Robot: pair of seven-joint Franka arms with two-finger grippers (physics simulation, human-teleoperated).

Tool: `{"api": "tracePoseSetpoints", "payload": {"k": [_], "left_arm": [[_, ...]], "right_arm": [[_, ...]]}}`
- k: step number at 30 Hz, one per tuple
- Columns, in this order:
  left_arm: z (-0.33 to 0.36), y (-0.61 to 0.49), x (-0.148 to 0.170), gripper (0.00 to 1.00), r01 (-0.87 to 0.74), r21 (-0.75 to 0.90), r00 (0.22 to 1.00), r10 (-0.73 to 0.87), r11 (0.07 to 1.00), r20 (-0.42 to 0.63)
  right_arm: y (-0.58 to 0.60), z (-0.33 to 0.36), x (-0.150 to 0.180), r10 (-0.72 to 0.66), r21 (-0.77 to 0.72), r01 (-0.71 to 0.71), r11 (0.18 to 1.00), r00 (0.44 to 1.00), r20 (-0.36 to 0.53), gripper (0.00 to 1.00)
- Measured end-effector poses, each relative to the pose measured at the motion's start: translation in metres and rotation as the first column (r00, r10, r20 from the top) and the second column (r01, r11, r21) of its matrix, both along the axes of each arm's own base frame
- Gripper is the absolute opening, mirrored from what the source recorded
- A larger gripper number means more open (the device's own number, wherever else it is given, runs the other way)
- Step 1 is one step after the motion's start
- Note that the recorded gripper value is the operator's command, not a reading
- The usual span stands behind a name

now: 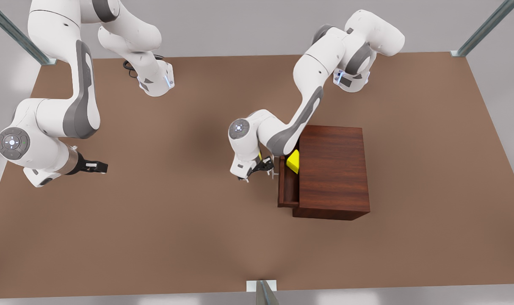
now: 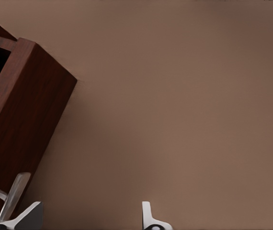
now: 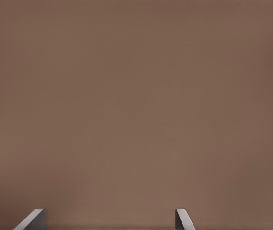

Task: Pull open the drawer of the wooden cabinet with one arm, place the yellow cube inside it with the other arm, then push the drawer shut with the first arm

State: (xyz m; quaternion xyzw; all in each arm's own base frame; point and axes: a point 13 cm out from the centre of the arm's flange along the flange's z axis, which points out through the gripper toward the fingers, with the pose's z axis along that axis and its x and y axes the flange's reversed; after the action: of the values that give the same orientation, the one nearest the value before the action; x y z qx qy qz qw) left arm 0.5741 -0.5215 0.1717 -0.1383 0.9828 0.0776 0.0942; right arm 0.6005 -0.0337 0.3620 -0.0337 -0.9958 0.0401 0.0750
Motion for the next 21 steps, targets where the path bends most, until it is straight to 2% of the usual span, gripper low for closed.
{"api": "tracePoseSetpoints", "payload": {"k": [21], "left_arm": [[-0.007, 0.058, 0.016, 1.00, -0.069, 0.052, 0.996, 0.071, 0.996, -0.048]], "right_arm": [[-0.001, 0.000, 0.000, 0.026, 0.004, -0.026, 1.000, 1.000, -0.002, 1.00]]}}
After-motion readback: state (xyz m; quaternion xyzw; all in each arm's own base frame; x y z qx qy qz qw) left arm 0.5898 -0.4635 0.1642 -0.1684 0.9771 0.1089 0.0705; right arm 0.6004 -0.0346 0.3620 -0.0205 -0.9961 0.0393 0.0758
